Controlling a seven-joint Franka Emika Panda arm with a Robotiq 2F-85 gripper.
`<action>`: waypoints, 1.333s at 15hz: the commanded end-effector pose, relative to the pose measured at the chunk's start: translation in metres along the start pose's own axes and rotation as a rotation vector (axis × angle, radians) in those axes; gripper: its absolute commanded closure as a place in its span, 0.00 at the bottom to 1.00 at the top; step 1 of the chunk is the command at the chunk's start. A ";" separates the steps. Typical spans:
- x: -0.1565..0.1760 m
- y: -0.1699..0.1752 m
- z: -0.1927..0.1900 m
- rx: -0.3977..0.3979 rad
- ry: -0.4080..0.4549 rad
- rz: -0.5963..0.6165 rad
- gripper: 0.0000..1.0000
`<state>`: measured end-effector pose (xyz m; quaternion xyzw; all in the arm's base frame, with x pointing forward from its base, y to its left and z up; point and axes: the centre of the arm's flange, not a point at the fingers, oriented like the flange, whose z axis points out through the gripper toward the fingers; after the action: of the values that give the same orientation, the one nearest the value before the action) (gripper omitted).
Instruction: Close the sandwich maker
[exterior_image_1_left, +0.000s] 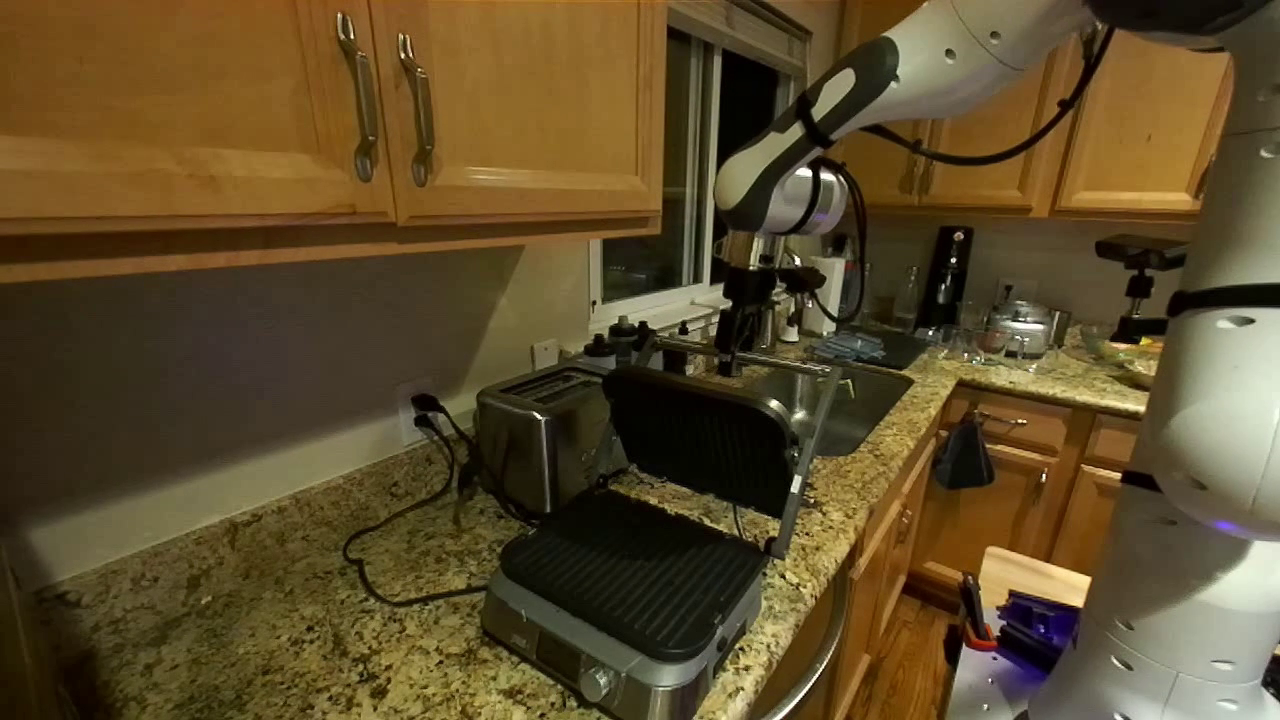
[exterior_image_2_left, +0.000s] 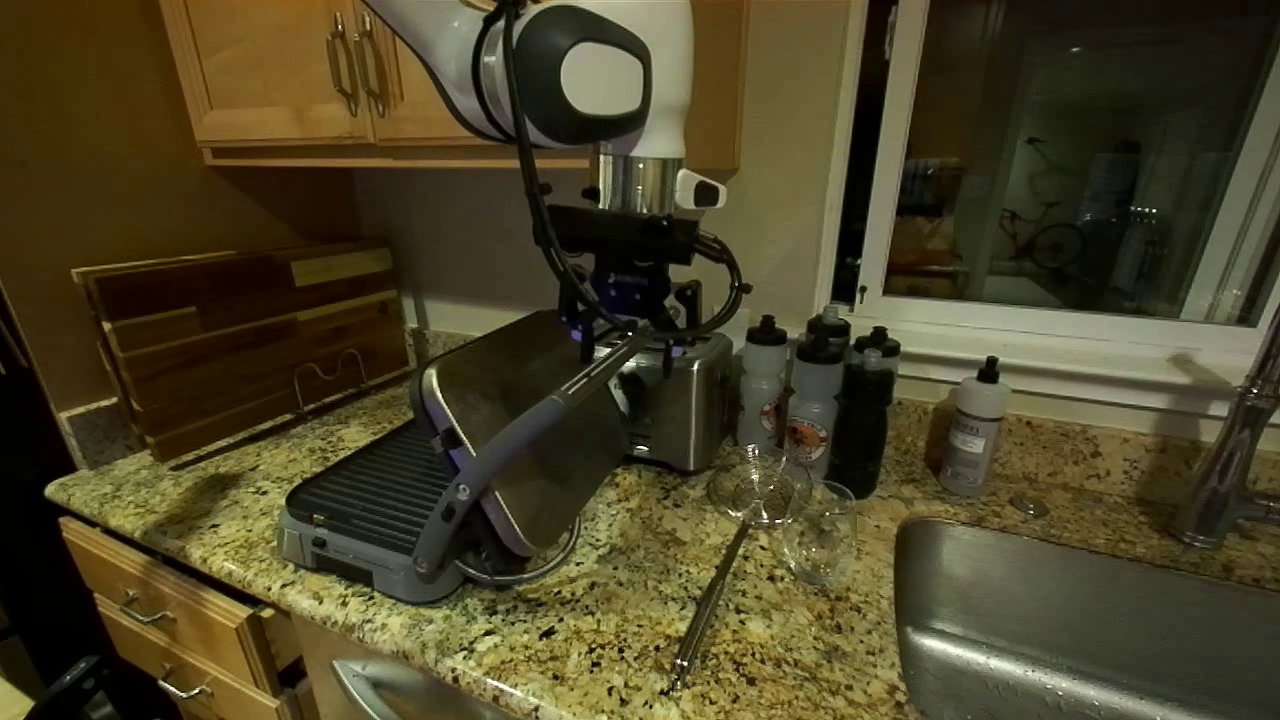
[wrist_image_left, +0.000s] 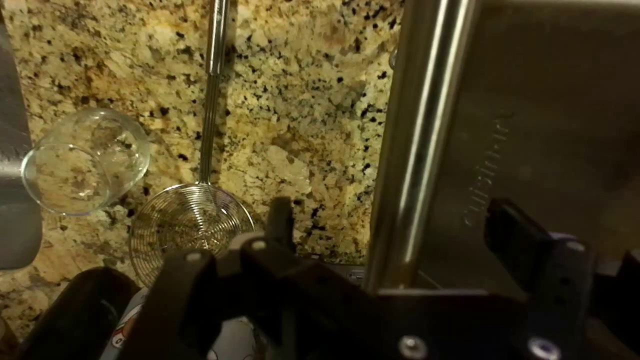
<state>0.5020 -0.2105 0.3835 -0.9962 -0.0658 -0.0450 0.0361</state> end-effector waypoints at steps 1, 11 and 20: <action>-0.002 0.016 0.007 0.013 0.011 0.003 0.33; 0.008 0.018 0.000 0.059 0.050 0.006 0.95; 0.004 0.020 0.001 0.082 0.072 -0.001 0.96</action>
<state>0.5073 -0.2219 0.3738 -0.9937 -0.0601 -0.0624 0.0709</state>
